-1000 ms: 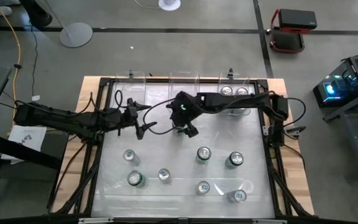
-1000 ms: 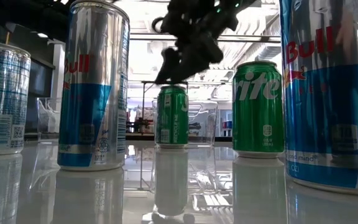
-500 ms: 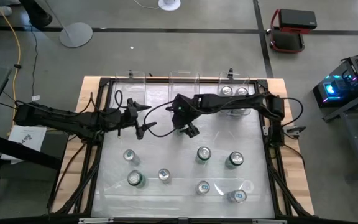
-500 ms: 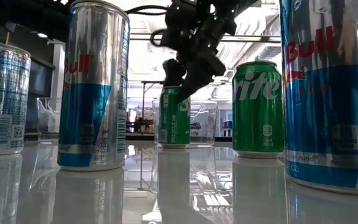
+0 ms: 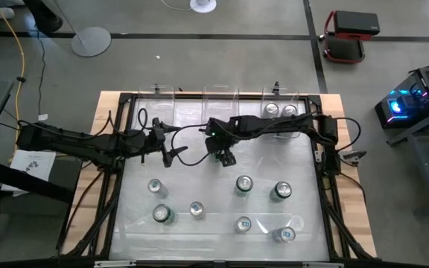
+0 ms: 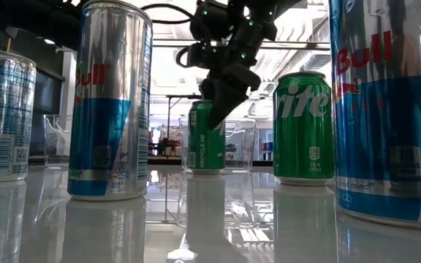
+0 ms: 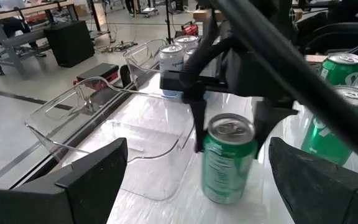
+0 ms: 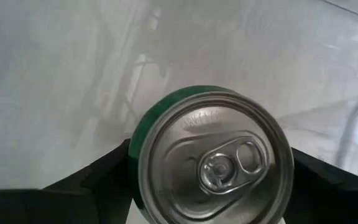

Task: Sort soda cans
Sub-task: Put the top green soda can into the middle transparent bin

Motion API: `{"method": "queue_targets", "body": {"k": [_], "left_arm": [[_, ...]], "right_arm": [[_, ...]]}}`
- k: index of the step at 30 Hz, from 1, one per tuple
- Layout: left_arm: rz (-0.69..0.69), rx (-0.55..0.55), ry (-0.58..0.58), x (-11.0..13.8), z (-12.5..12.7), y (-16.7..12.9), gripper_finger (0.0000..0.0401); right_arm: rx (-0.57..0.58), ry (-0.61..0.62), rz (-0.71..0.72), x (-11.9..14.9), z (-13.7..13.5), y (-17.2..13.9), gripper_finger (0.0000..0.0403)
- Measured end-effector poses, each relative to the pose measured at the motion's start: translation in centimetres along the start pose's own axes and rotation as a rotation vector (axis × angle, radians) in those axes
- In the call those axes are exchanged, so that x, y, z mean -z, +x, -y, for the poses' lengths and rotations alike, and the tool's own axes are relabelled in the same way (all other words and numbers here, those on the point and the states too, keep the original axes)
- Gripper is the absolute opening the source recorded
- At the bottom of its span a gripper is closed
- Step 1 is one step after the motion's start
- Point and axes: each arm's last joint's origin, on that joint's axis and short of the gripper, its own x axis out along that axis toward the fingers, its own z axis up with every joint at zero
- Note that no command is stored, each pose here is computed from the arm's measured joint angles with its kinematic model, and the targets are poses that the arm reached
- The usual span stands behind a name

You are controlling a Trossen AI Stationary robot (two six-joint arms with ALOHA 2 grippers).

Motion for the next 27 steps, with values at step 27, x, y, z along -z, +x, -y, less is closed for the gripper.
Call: {"method": "queue_targets", "body": {"k": [27], "left_arm": [[-0.003, -0.013, -0.01, 0.0, 0.0, 0.0, 0.0367]], "right_arm": [[0.403, 0.86, 0.051, 5.3, 6.1, -8.6, 0.0292]]}}
